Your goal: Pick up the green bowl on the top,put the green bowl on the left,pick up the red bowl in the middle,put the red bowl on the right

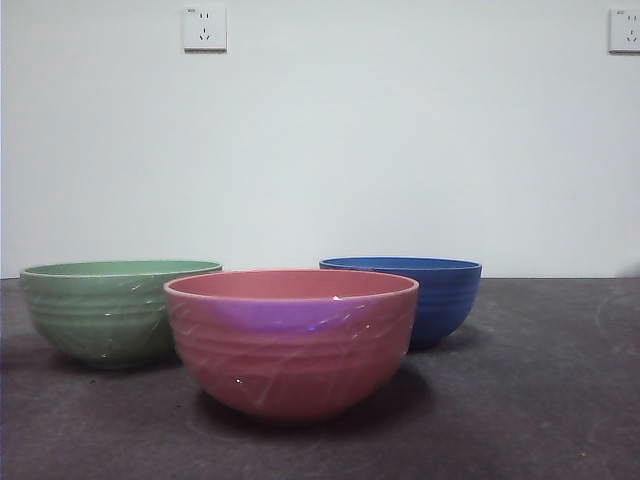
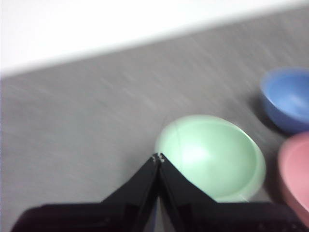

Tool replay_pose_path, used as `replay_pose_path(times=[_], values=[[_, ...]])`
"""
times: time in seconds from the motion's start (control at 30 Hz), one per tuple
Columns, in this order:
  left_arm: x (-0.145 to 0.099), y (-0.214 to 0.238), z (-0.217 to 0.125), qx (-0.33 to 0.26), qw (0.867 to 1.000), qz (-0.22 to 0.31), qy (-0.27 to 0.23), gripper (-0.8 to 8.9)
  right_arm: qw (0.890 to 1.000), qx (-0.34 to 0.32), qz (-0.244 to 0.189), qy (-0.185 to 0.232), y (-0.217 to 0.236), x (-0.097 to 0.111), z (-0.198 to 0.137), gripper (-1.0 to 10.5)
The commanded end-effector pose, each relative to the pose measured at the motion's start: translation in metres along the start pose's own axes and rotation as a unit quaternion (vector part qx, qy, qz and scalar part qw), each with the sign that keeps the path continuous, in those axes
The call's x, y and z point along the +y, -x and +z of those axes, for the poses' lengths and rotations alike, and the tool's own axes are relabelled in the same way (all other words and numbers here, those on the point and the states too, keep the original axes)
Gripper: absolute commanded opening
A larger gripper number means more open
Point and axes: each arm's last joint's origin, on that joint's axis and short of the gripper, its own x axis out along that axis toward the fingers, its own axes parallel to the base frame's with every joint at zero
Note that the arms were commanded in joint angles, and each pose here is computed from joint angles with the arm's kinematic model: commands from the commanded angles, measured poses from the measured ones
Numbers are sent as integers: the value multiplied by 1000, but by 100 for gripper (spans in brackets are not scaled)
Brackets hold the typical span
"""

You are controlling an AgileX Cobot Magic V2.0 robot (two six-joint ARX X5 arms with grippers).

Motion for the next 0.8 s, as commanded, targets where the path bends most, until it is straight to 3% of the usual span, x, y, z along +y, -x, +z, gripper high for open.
replay_pose_path(times=[0.03, 0.23, 0.47, 0.63, 0.8], values=[[4, 13, -16, -46, 998, 45, 1, -3, 1000, 1, -1, -4, -1, 0, -2, 4], [5, -5, -58, -109, 990, 88, 17, -3, 1000, 1, -1, -4, -1, 0, -2, 4], [2, -44, -113, -72, 992, 84, 52, -3, 1000, 1, -1, -4, -1, 0, -2, 4], [0, -53, -132, -46, 993, 80, 74, -3, 1000, 1, -1, -4, -1, 0, -2, 4], [-2, -54, -137, -25, 996, 12, 87, -3, 1000, 1, -1, -4, -1, 0, -2, 4]])
